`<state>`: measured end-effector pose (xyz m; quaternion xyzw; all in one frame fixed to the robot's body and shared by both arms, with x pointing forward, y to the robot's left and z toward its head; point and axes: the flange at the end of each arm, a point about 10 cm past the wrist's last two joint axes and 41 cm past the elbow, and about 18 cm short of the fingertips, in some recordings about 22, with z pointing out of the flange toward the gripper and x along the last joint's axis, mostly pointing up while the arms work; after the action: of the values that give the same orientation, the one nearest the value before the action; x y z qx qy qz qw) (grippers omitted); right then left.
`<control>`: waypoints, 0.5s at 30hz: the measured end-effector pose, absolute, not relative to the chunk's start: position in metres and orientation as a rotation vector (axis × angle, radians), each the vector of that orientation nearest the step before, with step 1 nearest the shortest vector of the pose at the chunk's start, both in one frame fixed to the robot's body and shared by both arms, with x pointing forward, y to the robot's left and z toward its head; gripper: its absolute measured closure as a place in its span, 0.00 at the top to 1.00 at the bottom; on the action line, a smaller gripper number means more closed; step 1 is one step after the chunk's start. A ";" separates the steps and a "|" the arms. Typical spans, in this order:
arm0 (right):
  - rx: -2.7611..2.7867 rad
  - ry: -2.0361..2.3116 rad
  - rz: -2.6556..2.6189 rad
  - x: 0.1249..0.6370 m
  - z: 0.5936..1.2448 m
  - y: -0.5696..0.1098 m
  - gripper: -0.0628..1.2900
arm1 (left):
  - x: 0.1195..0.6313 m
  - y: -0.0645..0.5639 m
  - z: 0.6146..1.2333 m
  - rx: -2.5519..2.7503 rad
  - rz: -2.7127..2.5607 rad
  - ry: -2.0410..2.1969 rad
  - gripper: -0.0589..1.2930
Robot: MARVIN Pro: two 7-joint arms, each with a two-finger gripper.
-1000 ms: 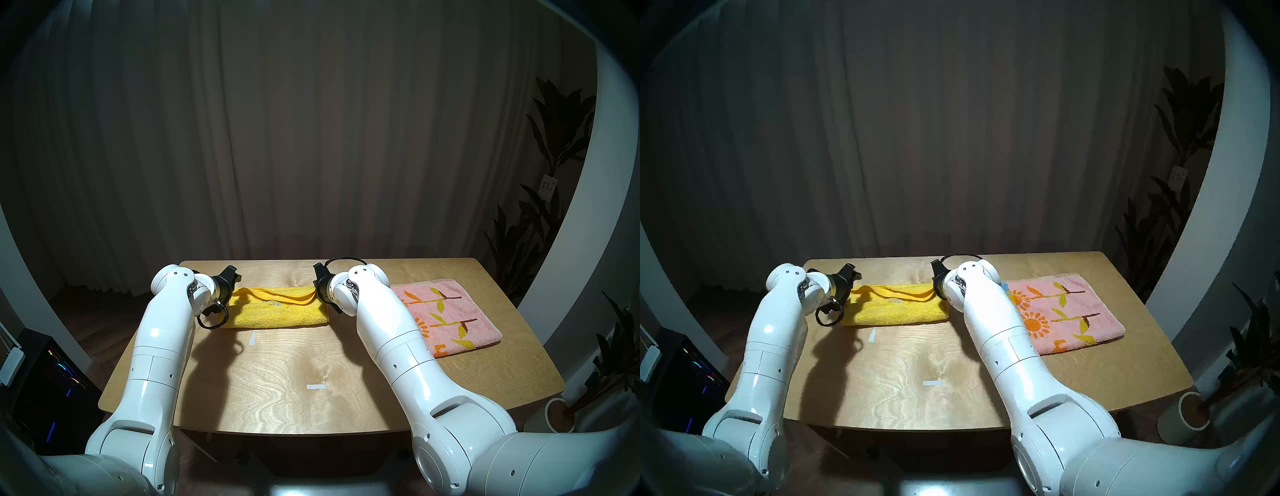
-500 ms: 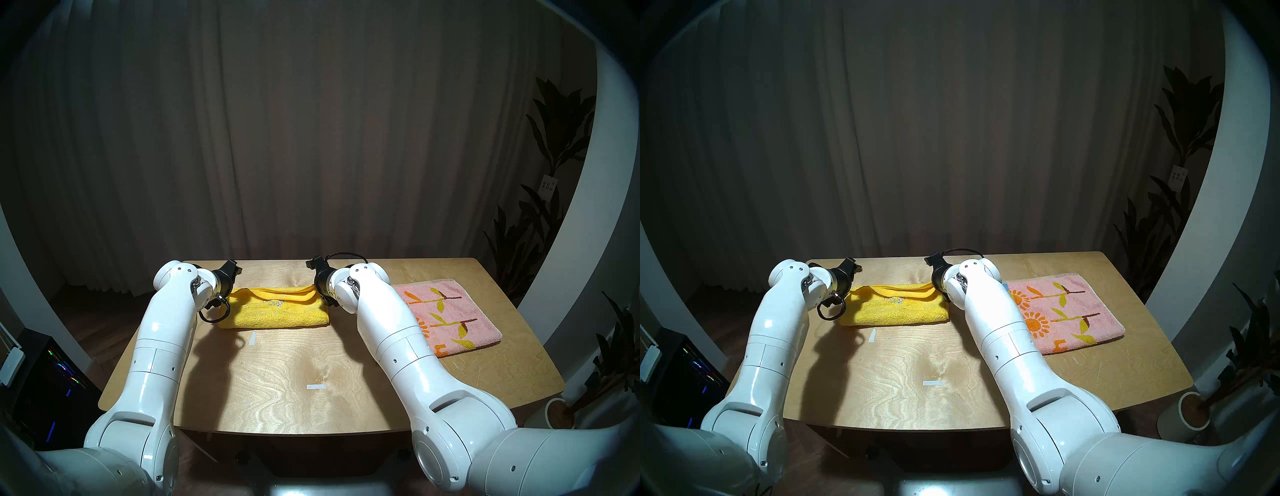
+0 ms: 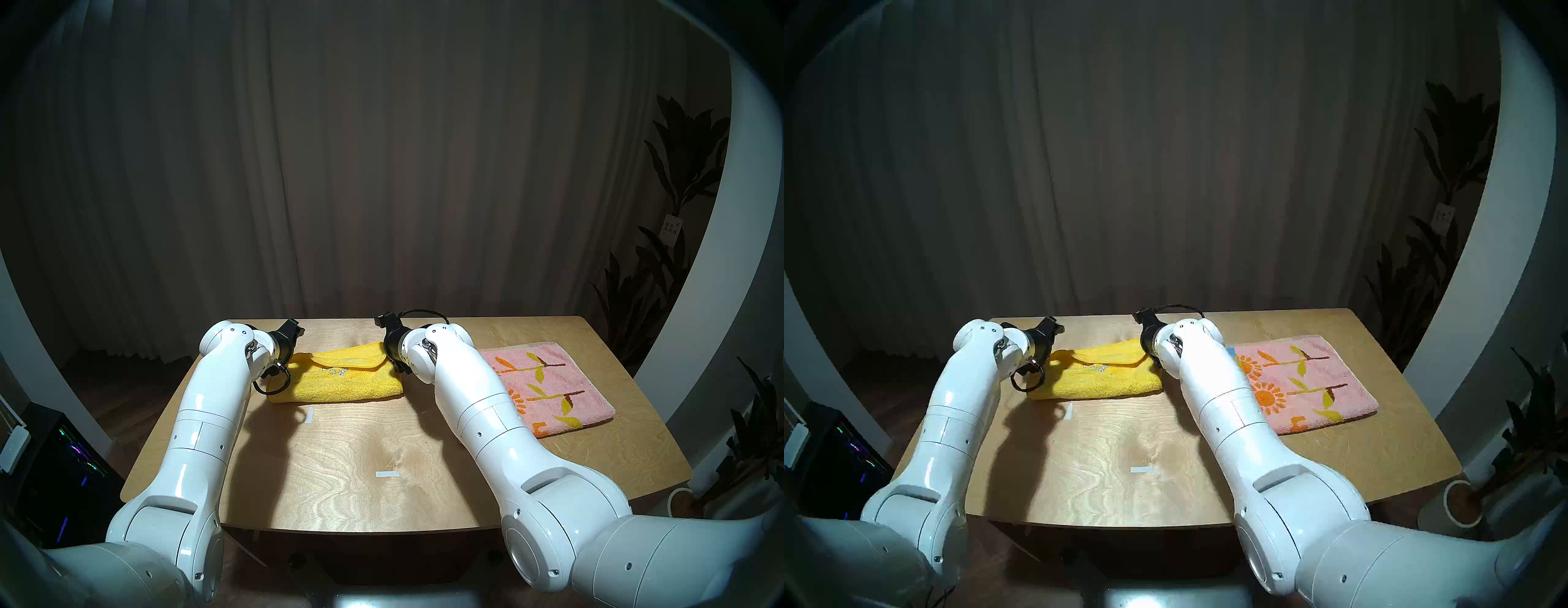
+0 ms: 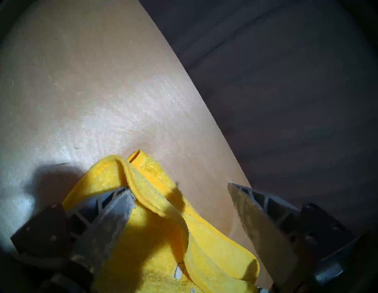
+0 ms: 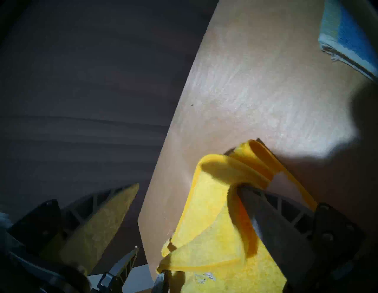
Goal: Fold each towel twice and stack them on table
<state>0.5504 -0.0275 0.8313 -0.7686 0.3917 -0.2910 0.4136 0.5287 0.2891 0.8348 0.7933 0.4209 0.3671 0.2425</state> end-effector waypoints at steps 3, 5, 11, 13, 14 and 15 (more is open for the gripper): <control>-1.920 0.981 -0.741 0.554 0.836 -0.026 0.97 | 0.532 0.291 0.839 2.155 1.020 1.148 0.83; -1.917 0.981 -0.743 0.556 0.836 -0.025 0.97 | 0.533 0.293 0.840 2.150 1.024 1.150 0.83; -1.914 0.995 -0.745 0.562 0.831 -0.025 0.97 | 0.541 0.297 0.830 2.127 1.012 1.170 0.83; -1.912 0.998 -0.747 0.563 0.830 -0.026 0.97 | 0.542 0.298 0.827 2.120 1.009 1.170 0.83; -1.909 1.000 -0.749 0.564 0.830 -0.026 0.97 | 0.543 0.298 0.826 2.115 1.007 1.170 0.83; -1.907 1.001 -0.750 0.565 0.830 -0.027 0.97 | 0.544 0.298 0.825 2.111 1.006 1.168 0.83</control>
<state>0.5652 -0.0265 0.8297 -0.7599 0.3990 -0.2989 0.4172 0.5438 0.2984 0.8247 0.7797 0.4315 0.3714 0.2607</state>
